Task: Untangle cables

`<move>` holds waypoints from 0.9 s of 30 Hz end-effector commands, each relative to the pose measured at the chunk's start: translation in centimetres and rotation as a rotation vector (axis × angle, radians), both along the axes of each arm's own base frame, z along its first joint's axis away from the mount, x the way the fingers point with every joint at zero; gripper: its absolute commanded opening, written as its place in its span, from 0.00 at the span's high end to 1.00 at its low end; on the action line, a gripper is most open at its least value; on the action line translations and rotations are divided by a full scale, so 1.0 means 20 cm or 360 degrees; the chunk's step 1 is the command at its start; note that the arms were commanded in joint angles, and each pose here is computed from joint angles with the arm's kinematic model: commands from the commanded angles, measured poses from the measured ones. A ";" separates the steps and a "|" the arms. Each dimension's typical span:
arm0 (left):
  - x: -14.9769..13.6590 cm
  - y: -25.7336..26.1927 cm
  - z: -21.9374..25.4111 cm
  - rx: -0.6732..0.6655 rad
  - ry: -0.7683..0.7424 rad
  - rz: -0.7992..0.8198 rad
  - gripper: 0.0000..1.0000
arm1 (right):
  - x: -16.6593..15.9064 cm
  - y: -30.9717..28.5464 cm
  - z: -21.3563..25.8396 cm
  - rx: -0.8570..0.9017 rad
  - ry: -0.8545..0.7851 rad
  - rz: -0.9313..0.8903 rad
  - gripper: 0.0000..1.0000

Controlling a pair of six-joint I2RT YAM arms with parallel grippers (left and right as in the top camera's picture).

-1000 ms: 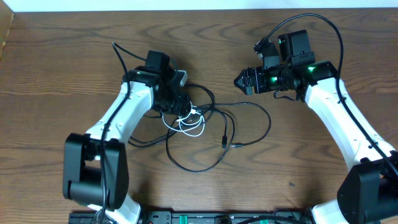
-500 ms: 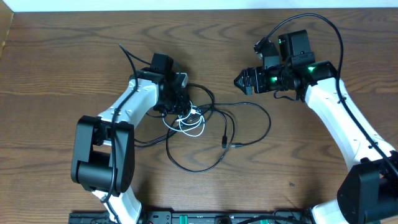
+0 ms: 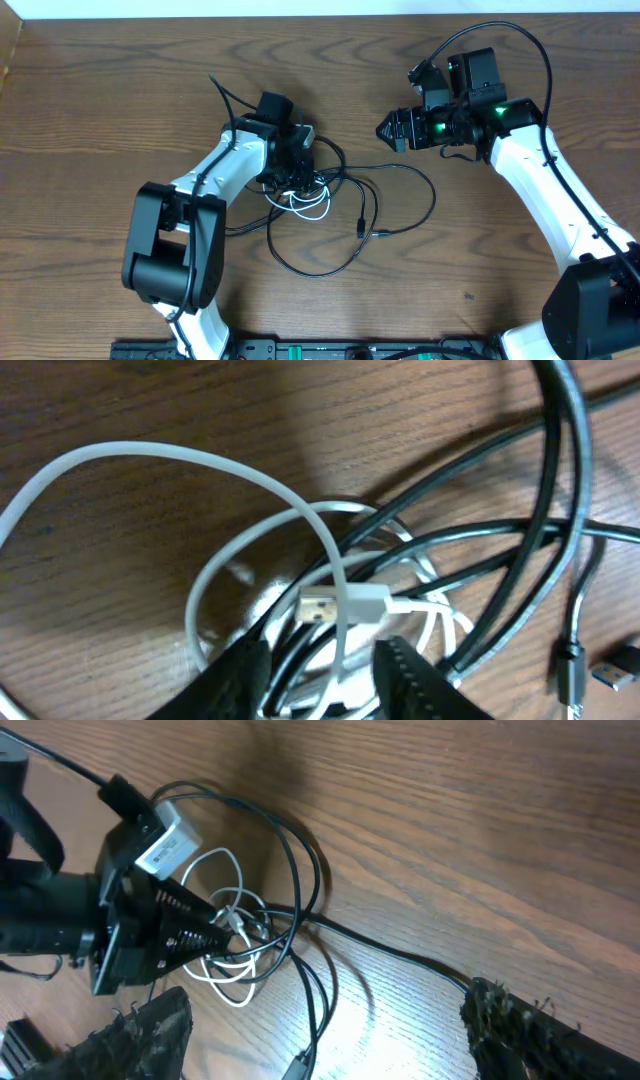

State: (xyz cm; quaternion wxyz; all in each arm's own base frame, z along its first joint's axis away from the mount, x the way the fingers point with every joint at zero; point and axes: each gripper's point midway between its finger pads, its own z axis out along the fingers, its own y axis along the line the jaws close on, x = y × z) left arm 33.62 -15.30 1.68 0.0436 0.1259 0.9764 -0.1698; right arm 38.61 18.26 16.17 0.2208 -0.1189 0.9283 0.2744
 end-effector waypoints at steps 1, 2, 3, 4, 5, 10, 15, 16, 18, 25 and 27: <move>-0.02 0.02 -0.08 0.0038 0.0062 0.0016 0.67 | 0.01 -0.01 0.00 0.0000 0.0002 -0.0016 0.16; -0.02 0.02 -0.08 0.0038 0.0061 0.0020 0.70 | 0.01 -0.01 0.00 0.0000 0.0003 -0.0016 0.16; -0.02 0.01 -0.07 0.0036 0.0052 0.0020 0.73 | 0.01 0.00 0.00 0.0000 0.0002 -0.0015 0.16; -0.01 0.01 -0.06 0.0034 0.0045 0.0020 0.74 | 0.01 0.00 0.00 0.0001 0.0000 -0.0014 0.16; 0.00 0.01 -0.04 0.0029 0.0032 0.0026 0.75 | 0.01 0.00 0.00 0.0001 -0.0003 -0.0014 0.16; 0.12 -0.03 0.18 -0.0027 -0.0113 0.0077 0.79 | 0.02 0.00 0.01 0.0004 -0.0012 -0.0014 0.15; 0.22 -0.07 0.63 -0.0175 -0.0405 0.0150 0.92 | 0.02 0.00 0.01 0.0005 -0.0016 -0.0014 0.15; 0.23 -0.07 0.72 -0.0206 -0.0470 0.0171 0.92 | 0.02 0.00 0.01 0.0005 -0.0018 -0.0014 0.15; 0.24 -0.08 0.92 -0.0280 -0.0629 0.0212 0.92 | 0.02 0.00 0.01 0.0007 -0.0023 -0.0014 0.15; 0.18 -0.02 1.41 -0.0402 -0.1103 0.0255 0.92 | 0.02 0.04 0.03 0.0025 -0.0050 0.0015 0.14; 0.19 0.04 1.42 -0.0305 -0.1142 0.0321 0.92 | 0.02 0.05 0.03 0.0025 -0.0052 0.0025 0.14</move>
